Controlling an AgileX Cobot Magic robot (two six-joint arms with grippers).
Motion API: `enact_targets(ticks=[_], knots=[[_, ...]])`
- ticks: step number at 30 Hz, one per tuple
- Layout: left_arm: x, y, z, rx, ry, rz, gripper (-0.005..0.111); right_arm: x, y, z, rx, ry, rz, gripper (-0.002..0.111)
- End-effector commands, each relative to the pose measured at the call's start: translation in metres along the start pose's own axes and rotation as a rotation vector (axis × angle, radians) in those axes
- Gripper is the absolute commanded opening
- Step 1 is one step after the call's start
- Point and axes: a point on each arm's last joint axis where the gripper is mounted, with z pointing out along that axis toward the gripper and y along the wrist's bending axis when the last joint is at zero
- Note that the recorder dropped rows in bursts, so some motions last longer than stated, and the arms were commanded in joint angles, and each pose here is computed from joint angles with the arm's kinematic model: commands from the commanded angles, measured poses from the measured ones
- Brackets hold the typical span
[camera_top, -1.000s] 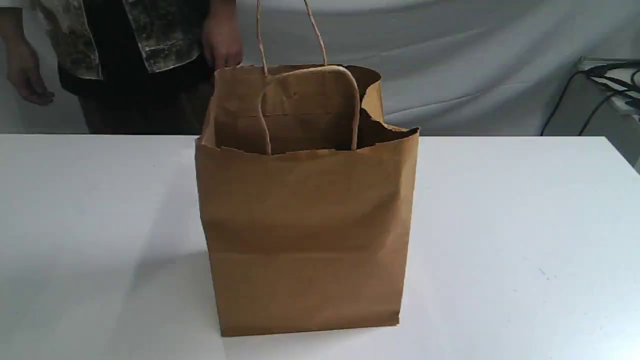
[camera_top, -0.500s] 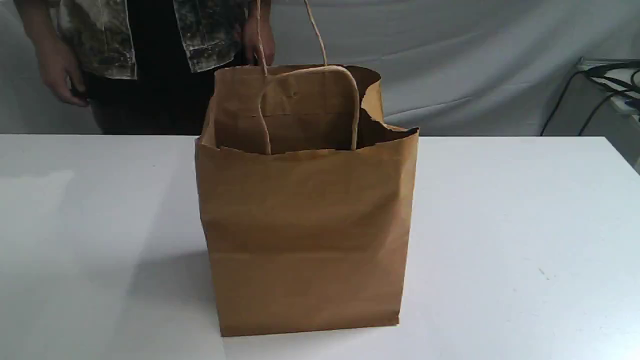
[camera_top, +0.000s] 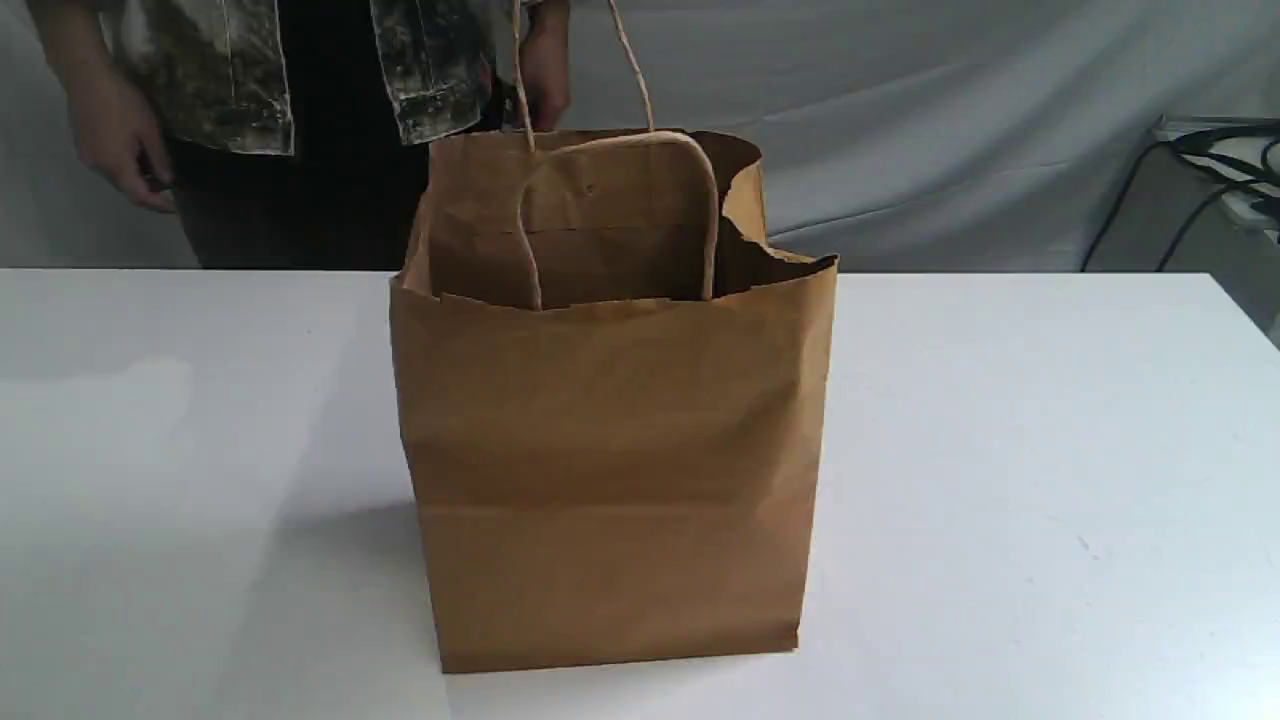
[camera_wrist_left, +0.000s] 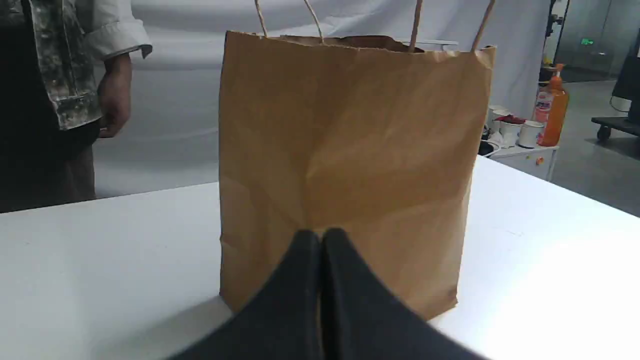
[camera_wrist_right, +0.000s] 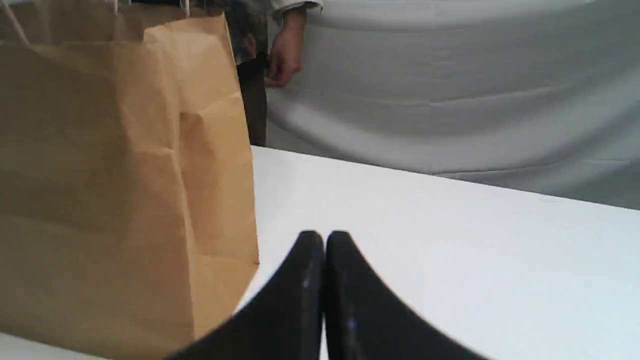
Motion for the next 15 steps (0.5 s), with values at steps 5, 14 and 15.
enact_targets(ticks=[5,14,15], knots=[[0.001,0.000,0.000,0.008,-0.001,-0.023,0.000,0.039,-0.012,-0.023,0.223,-0.095,-0.048,0.000],[0.001,0.000,0.000,0.006,0.003,-0.022,0.000,0.054,-0.007,-0.031,0.211,0.026,-0.059,0.000],[0.001,0.000,0.000,0.006,0.003,-0.022,0.000,0.056,-0.007,-0.032,0.207,0.039,-0.048,0.000]])
